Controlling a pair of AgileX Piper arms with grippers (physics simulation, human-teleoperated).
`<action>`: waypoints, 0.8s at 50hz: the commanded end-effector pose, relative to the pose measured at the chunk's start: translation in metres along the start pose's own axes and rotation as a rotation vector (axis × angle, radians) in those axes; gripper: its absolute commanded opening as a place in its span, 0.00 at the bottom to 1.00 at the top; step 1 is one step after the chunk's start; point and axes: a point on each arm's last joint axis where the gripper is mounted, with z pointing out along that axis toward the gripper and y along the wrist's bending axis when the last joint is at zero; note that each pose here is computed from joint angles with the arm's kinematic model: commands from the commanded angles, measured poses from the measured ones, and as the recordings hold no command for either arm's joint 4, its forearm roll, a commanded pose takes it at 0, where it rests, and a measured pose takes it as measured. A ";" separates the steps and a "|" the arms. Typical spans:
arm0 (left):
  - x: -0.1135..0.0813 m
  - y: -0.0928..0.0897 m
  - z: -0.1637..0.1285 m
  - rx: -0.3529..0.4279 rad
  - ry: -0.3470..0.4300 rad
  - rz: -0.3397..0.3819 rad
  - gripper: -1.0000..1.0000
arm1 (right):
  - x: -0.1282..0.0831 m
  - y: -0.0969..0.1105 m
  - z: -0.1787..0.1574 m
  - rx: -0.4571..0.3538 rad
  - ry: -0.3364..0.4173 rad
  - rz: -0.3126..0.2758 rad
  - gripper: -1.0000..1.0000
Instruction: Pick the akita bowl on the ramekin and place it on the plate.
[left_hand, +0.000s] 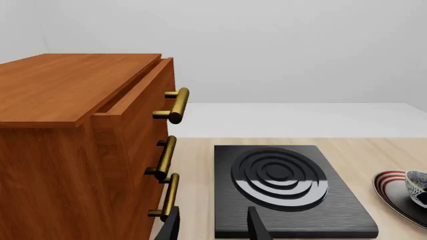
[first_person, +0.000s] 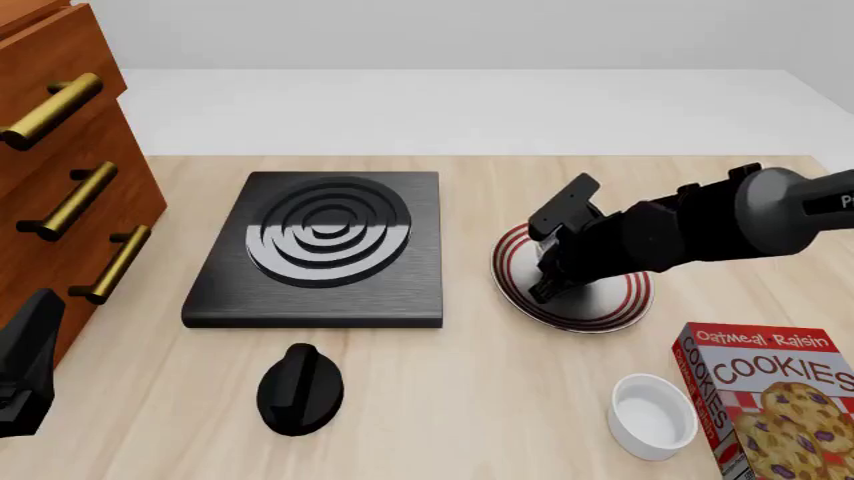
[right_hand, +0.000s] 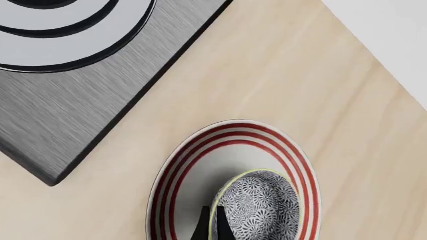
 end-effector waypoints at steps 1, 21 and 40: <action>0.000 0.000 0.000 0.000 0.000 0.000 1.00 | 0.001 0.001 0.003 -0.002 0.004 0.001 0.00; 0.000 0.000 0.000 0.000 0.000 0.000 1.00 | -0.002 0.009 0.004 -0.026 0.020 0.024 1.00; 0.000 0.000 0.000 0.000 0.000 0.000 1.00 | -0.010 -0.004 -0.032 0.012 -0.027 0.018 1.00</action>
